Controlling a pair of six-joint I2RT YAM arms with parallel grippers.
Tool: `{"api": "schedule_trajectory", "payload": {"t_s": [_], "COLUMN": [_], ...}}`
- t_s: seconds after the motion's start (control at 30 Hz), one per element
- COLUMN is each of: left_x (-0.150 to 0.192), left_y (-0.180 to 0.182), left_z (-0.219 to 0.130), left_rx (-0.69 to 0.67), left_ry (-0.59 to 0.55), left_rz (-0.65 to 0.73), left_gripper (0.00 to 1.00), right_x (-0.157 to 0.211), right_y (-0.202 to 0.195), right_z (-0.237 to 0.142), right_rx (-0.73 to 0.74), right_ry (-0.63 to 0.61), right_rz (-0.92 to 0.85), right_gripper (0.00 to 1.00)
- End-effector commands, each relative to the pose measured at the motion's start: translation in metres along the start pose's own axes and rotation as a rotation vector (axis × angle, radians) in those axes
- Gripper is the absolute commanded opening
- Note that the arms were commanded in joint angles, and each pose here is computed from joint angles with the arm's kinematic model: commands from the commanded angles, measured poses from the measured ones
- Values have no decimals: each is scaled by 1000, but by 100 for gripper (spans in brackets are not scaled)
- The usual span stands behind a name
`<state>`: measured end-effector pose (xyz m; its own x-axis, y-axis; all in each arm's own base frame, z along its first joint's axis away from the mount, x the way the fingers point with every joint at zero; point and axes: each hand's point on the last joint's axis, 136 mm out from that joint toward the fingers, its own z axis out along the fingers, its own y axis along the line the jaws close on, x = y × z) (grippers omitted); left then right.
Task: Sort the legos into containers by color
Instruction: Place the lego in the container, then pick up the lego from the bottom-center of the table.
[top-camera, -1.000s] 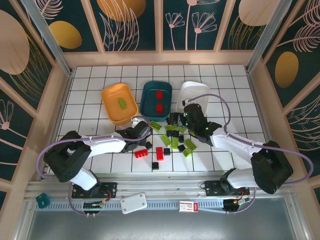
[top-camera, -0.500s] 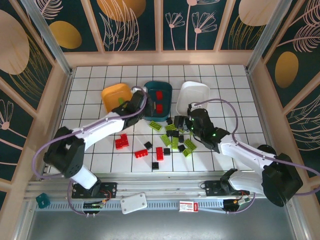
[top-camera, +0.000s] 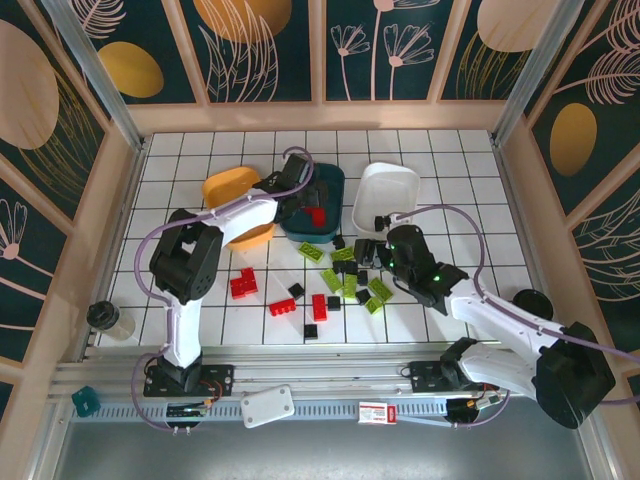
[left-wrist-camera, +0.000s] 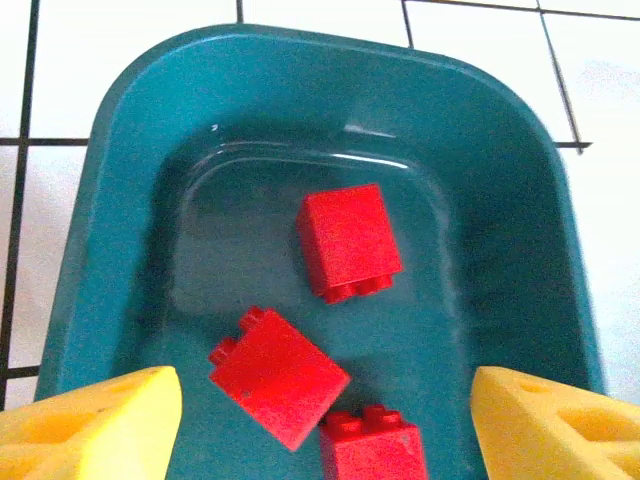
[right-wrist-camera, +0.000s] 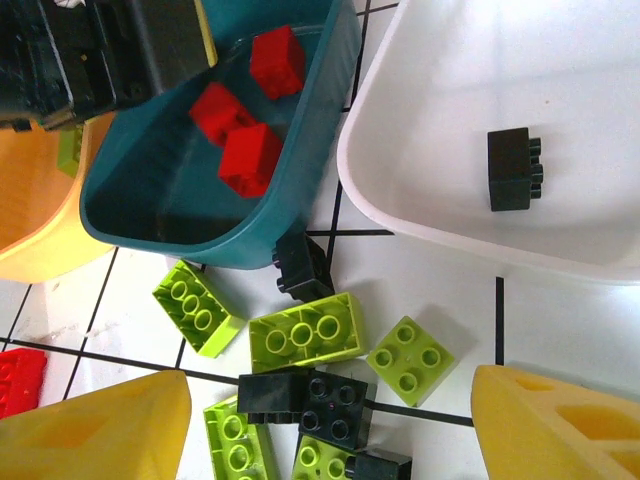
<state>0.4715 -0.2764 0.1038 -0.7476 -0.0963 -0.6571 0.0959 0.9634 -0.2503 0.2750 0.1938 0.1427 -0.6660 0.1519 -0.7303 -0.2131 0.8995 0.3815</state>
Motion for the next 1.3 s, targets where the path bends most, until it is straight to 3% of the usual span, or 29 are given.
{"api": "schedule_trajectory", "payload": {"t_s": [0.0,0.23,0.3,0.37,0.7,0.87,1.27], "left_x": [-26,1,16,36,76,84,95], "left_y": [-18,-5,8,25,74,85,97], "left_z": [-42,-120,-134,-143,-185,-191,-193], "left_rx": [89,224,218,198,120,97,69], "left_ry": [-63,-121,-126,-120,-177,-186,-191], "left_rz": [-14,-95,-116,-132,-179,-187,-196], "left_gripper": [82,88,89,98,98,99,98], "right_x": [11,56,79,104,205,223,227], "right_y": [-2,49,65,80,132,138,121], "right_z": [-4,-14,-17,-22,-38,-28,3], "right_rx": [-3,-146,-178,-210,-295,-269,-81], "right_ry": [35,162,227,295,577,622,599], "right_rz": [0,-134,-180,-223,-431,-483,-591], "right_gripper": [75,75,75,75,75,74,66]}}
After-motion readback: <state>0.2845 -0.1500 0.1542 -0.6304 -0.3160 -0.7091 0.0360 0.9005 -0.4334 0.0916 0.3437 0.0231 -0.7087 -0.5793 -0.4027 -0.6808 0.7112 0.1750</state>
